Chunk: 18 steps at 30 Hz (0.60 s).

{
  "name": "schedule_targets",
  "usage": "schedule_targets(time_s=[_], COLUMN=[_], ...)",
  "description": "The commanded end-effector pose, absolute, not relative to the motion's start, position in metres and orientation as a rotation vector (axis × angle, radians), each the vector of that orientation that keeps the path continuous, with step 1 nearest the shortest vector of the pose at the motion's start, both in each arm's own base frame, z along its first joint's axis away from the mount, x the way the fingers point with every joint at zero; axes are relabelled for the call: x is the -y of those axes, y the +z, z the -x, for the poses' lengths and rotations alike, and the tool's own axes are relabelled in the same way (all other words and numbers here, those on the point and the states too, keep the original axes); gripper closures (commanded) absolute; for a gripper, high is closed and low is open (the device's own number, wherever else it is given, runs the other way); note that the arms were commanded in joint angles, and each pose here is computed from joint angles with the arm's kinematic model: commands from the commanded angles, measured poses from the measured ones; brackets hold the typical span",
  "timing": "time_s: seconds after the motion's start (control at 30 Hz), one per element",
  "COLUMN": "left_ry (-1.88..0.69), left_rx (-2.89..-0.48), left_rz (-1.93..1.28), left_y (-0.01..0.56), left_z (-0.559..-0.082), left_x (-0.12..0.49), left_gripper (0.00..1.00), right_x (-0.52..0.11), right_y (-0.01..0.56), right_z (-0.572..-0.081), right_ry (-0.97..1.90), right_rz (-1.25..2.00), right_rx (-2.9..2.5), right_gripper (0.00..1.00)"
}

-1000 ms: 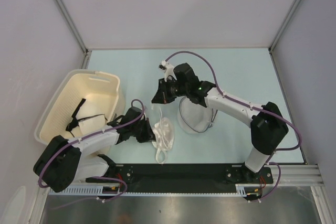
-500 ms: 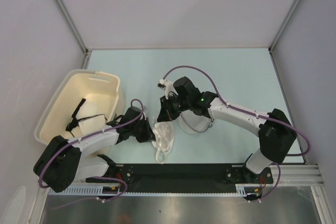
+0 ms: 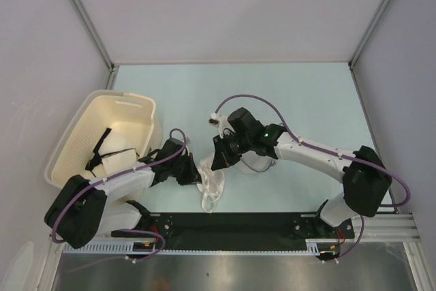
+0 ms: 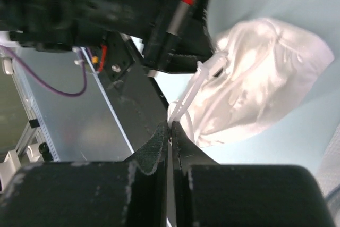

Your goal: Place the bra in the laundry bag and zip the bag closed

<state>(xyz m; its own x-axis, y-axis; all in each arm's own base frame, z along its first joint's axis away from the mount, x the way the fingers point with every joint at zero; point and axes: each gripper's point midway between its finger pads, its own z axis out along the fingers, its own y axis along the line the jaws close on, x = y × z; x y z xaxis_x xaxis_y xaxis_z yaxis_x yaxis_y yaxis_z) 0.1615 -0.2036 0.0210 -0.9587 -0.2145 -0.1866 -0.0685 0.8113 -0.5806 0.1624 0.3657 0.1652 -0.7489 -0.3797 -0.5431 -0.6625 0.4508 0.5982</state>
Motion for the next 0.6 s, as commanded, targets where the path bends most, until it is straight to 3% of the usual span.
schedule_targets(time_s=[0.0, 0.23, 0.43, 0.47, 0.57], left_ry=[-0.877, -0.863, -0.865, -0.873, -0.901], left_rx=[-2.746, -2.746, -2.723, -2.715, -2.684], left_rz=[0.209, 0.228, 0.23, 0.233, 0.225], left_y=[0.021, 0.021, 0.028, 0.03, 0.039], left_z=[-0.163, -0.162, -0.162, -0.163, -0.164], left_x=[0.204, 0.201, 0.199, 0.199, 0.2], left_gripper=[1.0, 1.0, 0.69, 0.58, 0.4], right_x=[-0.372, -0.395, -0.389, -0.386, -0.381], right_y=[0.124, 0.104, 0.097, 0.099, 0.107], right_z=[-0.161, -0.183, -0.184, -0.184, -0.183], right_ry=[1.152, 1.083, 0.993, 0.98, 0.961], right_rz=[0.879, 0.845, 0.863, 0.862, 0.874], right_rx=[-2.543, -2.617, -2.657, -2.656, -2.645], right_gripper=[0.96, 0.92, 0.7, 0.67, 0.57])
